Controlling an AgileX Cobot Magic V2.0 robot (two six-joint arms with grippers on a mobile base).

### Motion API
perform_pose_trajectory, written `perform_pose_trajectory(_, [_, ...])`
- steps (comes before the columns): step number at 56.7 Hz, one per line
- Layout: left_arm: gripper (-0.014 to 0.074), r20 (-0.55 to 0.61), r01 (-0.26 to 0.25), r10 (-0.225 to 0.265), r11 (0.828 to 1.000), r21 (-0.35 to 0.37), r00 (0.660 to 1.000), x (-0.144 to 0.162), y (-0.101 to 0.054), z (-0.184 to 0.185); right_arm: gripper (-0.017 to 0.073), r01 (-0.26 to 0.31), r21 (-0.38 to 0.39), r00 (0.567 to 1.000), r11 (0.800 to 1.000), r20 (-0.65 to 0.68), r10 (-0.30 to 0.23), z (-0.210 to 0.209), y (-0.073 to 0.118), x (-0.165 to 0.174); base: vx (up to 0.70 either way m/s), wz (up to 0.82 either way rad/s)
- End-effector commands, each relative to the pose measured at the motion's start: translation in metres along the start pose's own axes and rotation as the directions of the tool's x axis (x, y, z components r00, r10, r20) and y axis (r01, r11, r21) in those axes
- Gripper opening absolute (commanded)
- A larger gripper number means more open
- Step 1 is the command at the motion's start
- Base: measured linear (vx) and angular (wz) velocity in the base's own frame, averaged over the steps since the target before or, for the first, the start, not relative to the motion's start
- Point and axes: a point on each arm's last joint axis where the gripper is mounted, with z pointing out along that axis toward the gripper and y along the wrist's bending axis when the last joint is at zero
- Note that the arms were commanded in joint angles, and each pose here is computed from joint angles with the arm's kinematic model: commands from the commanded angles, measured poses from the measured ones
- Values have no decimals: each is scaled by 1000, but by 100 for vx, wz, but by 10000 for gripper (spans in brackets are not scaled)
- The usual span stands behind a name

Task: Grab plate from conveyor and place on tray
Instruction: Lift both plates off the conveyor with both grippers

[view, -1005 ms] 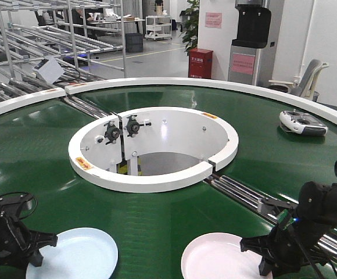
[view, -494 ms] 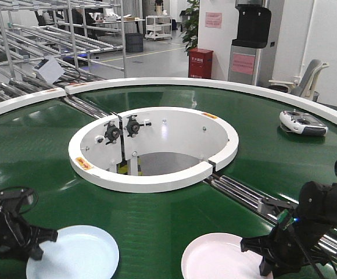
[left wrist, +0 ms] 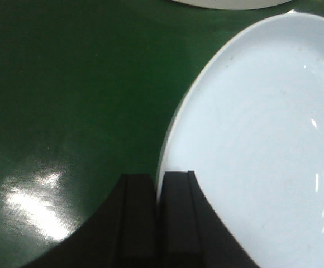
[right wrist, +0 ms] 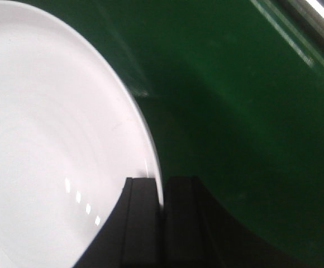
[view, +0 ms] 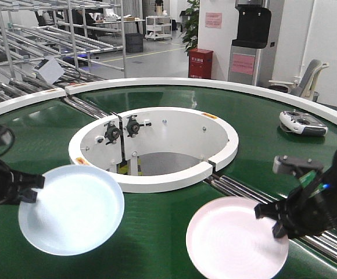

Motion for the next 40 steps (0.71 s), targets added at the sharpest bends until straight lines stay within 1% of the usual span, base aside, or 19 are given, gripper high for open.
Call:
perform_pose_trajectory(1, [-6, 151, -18, 13, 999, 30, 988, -9, -19, -47, -9, 31, -33, 986, 999, 163, -25, -53, 9, -6, 0, 0])
perform_pose_trajectory(4, [-6, 193, -24, 18, 999, 27, 981, -5, -23, -62, -9, 37, -48, 978, 998, 205, -27, -72, 13, -3, 0, 0])
perform_pose_trajectory(11, [-6, 264, -14, 7, 1000, 25, 964, 14, -27, -83, -9, 52, -77, 955, 996, 296, -27, -107, 20, 3, 0, 0])
perform_pose_trajectory(23, [-6, 330, -17, 12, 1000, 13, 944, 48, -33, -110, -9, 77, -109, 919, 991, 392, -29, -149, 28, 16, 0, 0])
perform_pose_trajectory(27, [-6, 339, -22, 16, 1000, 15, 940, 56, -35, -117, -9, 85, -109, 912, 990, 408, -33, -158, 29, 20, 0, 0])
perform_pose_trajectory(30, [-6, 346, -29, 21, 999, 17, 938, 61, -37, -124, -9, 84, -115, 903, 990, 429, -26, -163, 30, 25, 0, 0])
perform_pose_trajectory(40, [-6, 375, -46, 35, 999, 22, 926, 77, -43, -142, -9, 60, -105, 879, 993, 477, -3, -158, 24, 53, 0, 0])
